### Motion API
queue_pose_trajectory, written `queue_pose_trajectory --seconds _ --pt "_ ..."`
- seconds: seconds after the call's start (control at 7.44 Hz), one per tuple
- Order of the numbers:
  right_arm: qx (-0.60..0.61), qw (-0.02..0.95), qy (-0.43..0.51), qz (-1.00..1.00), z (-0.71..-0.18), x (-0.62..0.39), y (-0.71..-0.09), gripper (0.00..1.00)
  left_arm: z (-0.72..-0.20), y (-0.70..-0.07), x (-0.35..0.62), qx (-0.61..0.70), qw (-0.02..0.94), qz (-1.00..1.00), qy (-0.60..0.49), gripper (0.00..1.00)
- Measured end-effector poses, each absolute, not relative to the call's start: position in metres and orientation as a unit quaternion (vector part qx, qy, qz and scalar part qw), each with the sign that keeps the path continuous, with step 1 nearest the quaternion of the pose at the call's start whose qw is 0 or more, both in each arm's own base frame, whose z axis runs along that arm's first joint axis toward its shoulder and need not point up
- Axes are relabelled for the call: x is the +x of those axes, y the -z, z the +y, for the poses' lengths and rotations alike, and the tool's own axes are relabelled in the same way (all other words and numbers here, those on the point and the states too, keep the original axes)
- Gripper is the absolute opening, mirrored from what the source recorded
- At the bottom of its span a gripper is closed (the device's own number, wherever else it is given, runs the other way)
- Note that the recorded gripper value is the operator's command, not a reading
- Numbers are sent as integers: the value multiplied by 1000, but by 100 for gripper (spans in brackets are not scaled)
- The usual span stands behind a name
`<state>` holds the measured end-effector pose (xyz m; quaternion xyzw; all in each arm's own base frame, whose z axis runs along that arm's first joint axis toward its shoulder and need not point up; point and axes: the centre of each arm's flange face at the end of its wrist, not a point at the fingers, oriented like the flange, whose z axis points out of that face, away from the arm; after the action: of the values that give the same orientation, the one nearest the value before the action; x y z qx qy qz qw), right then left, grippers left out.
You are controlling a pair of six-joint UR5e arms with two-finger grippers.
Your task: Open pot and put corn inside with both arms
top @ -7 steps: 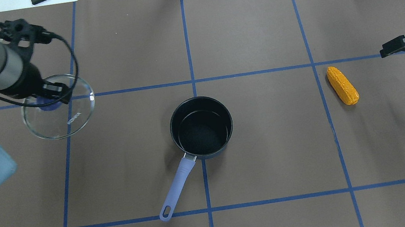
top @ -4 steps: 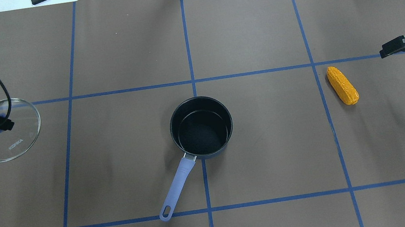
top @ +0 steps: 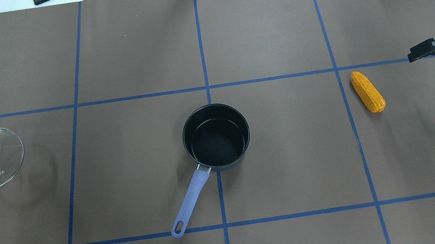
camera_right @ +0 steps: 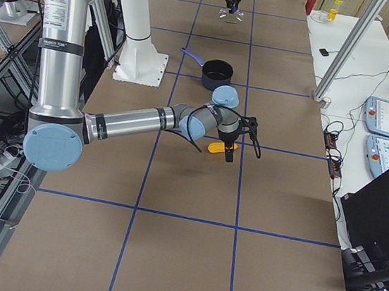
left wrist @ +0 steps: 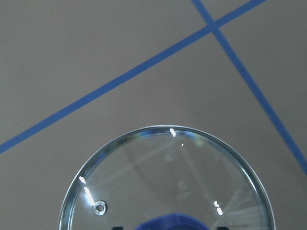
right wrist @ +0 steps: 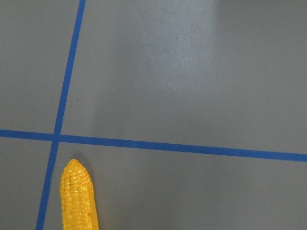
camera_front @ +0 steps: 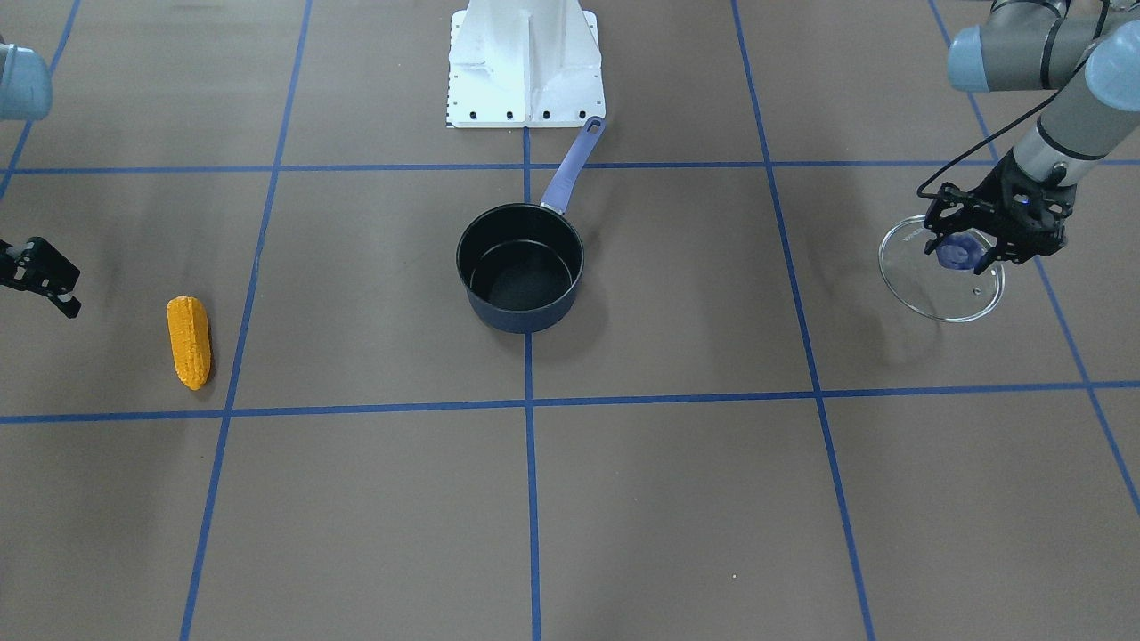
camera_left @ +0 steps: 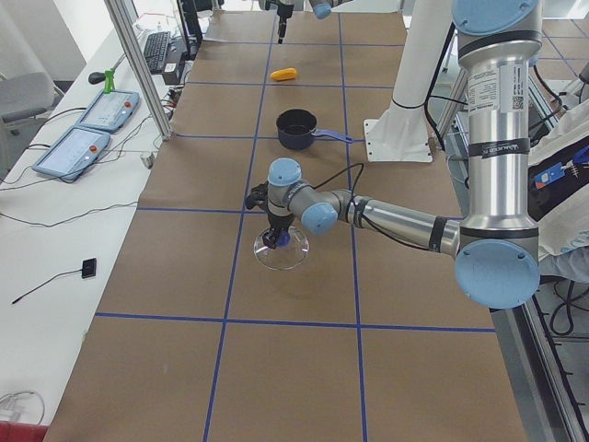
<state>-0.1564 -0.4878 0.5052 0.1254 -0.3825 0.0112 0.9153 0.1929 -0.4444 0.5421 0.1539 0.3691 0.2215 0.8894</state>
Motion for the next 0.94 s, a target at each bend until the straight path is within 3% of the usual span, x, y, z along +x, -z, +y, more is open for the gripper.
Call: queue_pose_trajectory --seconds 0.27,0.4,0.54,0.94 --pt "125 915 -11 -382 -488 -157 -505 100 -449 -574 198 161 886 371 -225 0" --pt "125 915 -11 -382 -488 -157 -505 100 -451 -584 200 167 883 375 -227 25" --pt "125 915 -11 -382 -488 -157 -505 100 -453 -587 202 171 881 377 -228 97" --pt "125 915 -11 -382 -488 -157 -505 100 -460 -582 206 179 878 379 -229 99"
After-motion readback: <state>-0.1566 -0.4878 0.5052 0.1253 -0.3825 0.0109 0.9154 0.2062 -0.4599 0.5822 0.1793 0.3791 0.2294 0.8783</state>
